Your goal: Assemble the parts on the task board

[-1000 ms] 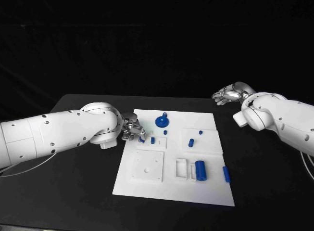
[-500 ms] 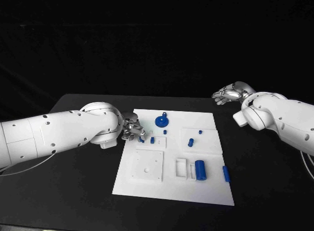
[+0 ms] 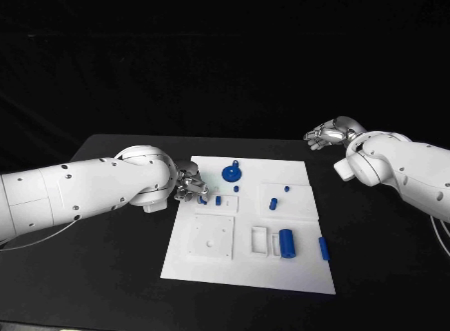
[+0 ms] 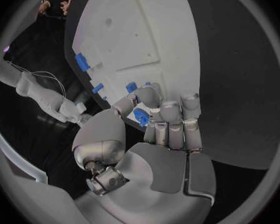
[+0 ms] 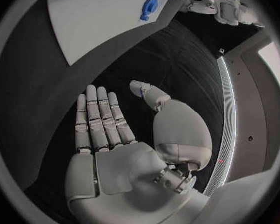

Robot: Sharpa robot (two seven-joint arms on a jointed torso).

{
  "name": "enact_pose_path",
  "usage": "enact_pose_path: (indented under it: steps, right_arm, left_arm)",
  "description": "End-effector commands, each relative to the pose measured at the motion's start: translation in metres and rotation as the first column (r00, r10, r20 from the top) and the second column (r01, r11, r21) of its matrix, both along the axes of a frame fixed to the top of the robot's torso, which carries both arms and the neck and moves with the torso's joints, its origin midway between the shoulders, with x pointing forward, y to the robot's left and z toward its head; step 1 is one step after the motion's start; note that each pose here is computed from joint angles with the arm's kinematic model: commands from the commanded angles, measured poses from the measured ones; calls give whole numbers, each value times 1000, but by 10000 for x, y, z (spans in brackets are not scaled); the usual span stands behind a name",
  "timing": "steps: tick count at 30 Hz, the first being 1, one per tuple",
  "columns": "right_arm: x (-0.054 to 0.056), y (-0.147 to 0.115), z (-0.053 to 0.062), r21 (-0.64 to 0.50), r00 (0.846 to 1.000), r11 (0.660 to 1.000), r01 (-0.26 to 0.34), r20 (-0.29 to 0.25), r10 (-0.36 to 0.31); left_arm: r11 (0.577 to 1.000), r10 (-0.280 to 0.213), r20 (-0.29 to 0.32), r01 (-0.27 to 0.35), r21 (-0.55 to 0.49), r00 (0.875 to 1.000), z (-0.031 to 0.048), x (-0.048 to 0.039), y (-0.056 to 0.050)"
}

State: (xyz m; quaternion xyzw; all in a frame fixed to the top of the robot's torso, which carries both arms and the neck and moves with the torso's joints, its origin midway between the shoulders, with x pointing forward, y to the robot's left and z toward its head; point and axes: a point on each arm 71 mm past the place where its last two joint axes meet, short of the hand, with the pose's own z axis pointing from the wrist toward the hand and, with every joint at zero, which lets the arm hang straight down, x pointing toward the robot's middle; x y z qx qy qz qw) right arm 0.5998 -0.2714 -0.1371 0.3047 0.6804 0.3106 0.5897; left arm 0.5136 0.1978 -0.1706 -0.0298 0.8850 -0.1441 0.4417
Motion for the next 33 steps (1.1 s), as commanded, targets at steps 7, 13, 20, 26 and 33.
enact_pose_path:
  steps: [7,13,20,26,33]
  right_arm:
    - [-4,15,3,-7,1000,1000,-17,2,17]
    - [-2,9,-5,-6,1000,1000,-17,-1,17]
    - [-3,10,-5,-6,1000,1000,-18,-2,18]
    - [-2,6,-6,-7,1000,1000,-16,-1,16]
    - [-3,11,-7,-6,1000,1000,-18,-2,18]
  left_arm:
    - [998,-32,-79,37,56,996,-132,-77,-18]
    - [997,-42,-84,47,60,996,-140,-90,-28]
    - [997,-50,-85,56,59,995,-144,-103,-52]
    - [997,-51,-75,55,54,996,-139,-102,-67]
    - [998,-34,-57,37,50,998,-130,-73,-43]
